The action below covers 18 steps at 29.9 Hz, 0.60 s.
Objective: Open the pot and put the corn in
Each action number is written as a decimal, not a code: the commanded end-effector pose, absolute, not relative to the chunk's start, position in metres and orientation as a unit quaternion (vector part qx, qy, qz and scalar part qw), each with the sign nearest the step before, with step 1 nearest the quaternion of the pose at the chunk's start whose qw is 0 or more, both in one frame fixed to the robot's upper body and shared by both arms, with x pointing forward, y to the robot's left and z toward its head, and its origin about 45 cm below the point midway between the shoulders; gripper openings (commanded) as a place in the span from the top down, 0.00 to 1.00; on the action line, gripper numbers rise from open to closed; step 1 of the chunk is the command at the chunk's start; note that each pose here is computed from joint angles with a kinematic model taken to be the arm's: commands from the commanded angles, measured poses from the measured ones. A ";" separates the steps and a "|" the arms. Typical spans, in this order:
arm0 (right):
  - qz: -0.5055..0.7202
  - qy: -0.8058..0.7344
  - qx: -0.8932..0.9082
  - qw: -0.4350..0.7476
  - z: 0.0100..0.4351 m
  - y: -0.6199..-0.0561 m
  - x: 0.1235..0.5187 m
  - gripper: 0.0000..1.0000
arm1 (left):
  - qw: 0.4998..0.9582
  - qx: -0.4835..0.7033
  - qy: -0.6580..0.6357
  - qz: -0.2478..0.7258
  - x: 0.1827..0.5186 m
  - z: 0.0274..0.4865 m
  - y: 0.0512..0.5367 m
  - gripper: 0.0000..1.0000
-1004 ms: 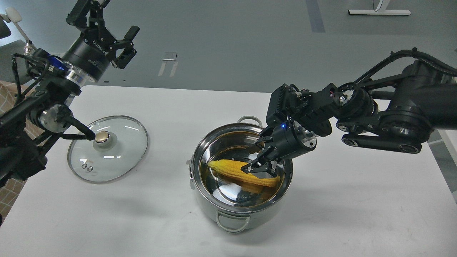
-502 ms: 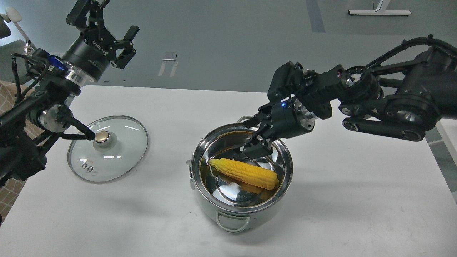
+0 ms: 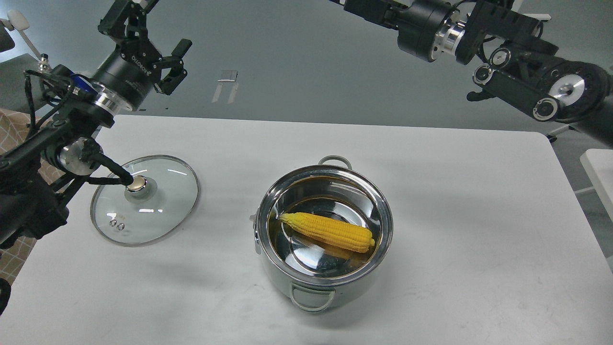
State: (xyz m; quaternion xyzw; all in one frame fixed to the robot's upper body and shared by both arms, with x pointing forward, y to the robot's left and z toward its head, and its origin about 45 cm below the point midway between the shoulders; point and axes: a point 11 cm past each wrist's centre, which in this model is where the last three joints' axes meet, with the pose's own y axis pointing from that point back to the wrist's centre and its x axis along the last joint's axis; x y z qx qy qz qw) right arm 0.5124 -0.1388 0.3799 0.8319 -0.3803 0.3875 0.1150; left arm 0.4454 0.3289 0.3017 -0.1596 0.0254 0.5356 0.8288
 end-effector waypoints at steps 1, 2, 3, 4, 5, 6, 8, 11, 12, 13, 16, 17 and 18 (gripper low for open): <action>0.282 -0.479 0.830 0.041 0.369 -0.174 0.526 0.00 | 0.826 -0.173 0.050 0.535 0.450 0.286 0.320 0.02; 0.262 -0.485 0.834 0.028 0.366 -0.177 0.525 0.00 | 0.828 -0.174 0.054 0.531 0.450 0.283 0.319 0.02; 0.218 -0.496 0.840 0.004 0.355 -0.183 0.523 0.00 | 0.831 -0.184 0.064 0.521 0.451 0.280 0.315 0.02; 0.196 -0.501 0.843 -0.010 0.349 -0.186 0.522 0.00 | 0.833 -0.191 0.068 0.515 0.451 0.279 0.313 0.02; 0.172 -0.506 0.845 -0.024 0.343 -0.189 0.521 0.00 | 0.834 -0.197 0.074 0.511 0.451 0.278 0.310 0.02; 0.132 -0.518 0.844 -0.048 0.333 -0.197 0.519 0.00 | 0.832 -0.207 0.084 0.508 0.451 0.274 0.307 0.02; 0.088 -0.533 0.838 -0.071 0.316 -0.207 0.515 0.00 | 0.830 -0.212 0.095 0.508 0.451 0.266 0.302 0.02; 0.051 -0.543 0.834 -0.087 0.298 -0.216 0.510 0.00 | 0.825 -0.209 0.107 0.514 0.449 0.255 0.302 0.02; 0.036 -0.545 0.833 -0.094 0.291 -0.214 0.508 0.00 | 0.825 -0.209 0.112 0.514 0.447 0.249 0.301 0.02; 0.030 -0.545 0.832 -0.096 0.286 -0.214 0.507 0.00 | 0.825 -0.207 0.115 0.514 0.447 0.247 0.300 0.02; 0.002 -0.552 0.826 -0.113 0.272 -0.209 0.502 0.00 | 0.825 -0.203 0.123 0.512 0.446 0.240 0.295 0.02; -0.005 -0.553 0.825 -0.115 0.267 -0.208 0.500 0.00 | 0.825 -0.199 0.130 0.514 0.445 0.235 0.294 0.02; -0.006 -0.553 0.825 -0.115 0.267 -0.208 0.500 0.00 | 0.825 -0.199 0.130 0.514 0.445 0.235 0.294 0.02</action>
